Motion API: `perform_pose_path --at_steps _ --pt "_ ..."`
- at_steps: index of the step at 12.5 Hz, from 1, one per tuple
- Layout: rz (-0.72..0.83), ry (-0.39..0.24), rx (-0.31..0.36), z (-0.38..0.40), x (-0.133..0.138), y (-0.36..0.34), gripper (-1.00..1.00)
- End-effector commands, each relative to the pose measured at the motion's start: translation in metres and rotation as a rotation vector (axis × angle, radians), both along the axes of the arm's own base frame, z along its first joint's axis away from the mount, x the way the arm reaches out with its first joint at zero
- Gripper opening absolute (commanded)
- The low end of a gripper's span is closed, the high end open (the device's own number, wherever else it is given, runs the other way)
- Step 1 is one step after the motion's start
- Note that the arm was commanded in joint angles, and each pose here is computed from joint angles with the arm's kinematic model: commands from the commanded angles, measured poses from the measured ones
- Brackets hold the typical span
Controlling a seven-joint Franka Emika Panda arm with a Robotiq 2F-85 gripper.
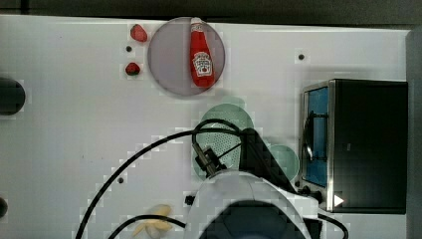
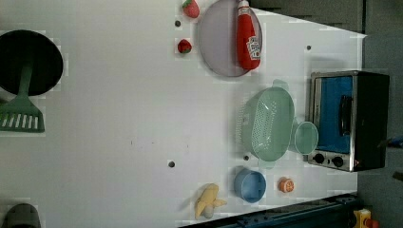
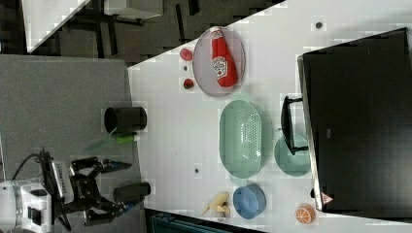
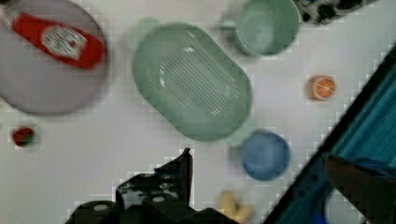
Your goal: Drag strainer left to right.
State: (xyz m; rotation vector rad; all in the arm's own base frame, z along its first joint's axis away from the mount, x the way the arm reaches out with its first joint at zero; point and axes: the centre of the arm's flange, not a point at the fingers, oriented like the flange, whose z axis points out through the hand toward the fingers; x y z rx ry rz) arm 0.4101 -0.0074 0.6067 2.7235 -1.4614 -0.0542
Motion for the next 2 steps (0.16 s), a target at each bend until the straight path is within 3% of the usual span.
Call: perform_pose_path --at_steps 1,2 --pt "0.048 0.098 0.025 -0.0120 0.0027 -0.0092 1.00" --pt "0.044 0.095 0.026 -0.0117 0.0031 -0.0111 1.00"
